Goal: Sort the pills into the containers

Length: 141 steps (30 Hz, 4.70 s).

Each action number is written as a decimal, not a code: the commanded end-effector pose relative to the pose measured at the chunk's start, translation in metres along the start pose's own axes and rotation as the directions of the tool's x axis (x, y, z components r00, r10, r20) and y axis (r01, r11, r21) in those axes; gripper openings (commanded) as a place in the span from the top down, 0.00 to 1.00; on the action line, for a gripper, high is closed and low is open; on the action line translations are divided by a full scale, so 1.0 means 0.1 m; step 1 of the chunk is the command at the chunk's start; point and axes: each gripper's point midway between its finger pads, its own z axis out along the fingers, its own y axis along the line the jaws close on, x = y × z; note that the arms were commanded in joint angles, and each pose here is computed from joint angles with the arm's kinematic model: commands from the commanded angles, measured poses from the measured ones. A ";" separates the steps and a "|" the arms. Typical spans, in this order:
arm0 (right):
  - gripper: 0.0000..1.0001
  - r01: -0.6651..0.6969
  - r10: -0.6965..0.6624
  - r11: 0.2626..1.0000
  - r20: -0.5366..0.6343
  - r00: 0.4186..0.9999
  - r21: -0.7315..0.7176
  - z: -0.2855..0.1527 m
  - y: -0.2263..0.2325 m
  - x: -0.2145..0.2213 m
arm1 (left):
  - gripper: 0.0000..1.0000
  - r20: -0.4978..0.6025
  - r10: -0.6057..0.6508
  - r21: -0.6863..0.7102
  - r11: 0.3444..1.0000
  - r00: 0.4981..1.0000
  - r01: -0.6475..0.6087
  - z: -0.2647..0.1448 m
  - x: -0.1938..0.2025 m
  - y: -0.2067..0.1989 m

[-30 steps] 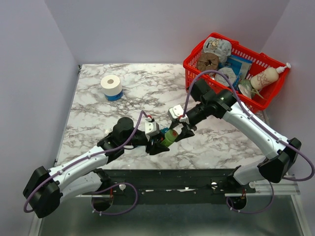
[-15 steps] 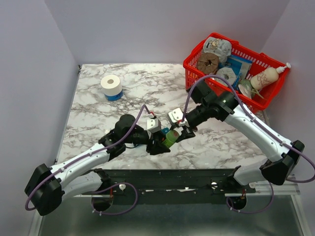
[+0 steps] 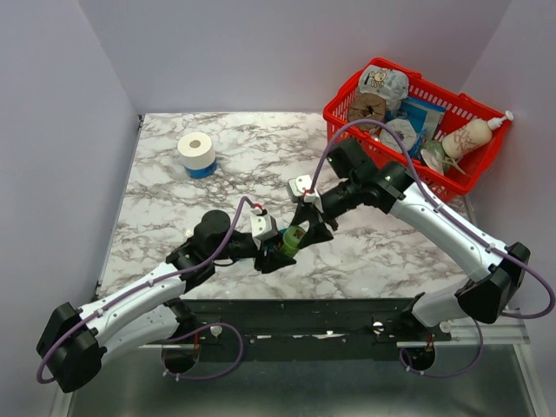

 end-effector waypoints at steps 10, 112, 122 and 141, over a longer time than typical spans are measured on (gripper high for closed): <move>0.74 -0.554 0.570 0.800 -0.006 0.821 0.230 0.31 -0.28 0.43 | 1.00 0.239 0.372 -0.458 0.858 0.897 -0.233 -0.26 -1.21 0.66; 0.08 0.335 -0.316 0.936 0.159 0.935 -0.108 0.00 0.11 -0.23 | 1.00 0.092 0.110 0.231 0.964 0.990 -0.129 -0.07 -0.50 0.02; 0.08 0.341 -0.317 0.934 0.192 0.929 -0.105 -0.09 0.15 -0.42 | 1.00 0.075 0.093 0.243 0.964 0.993 -0.108 -0.07 -0.46 0.01; 0.17 0.282 -0.262 0.951 0.154 0.953 -0.127 -0.02 0.02 -0.35 | 1.00 0.054 0.079 0.273 0.958 0.995 -0.091 -0.07 -0.45 -0.02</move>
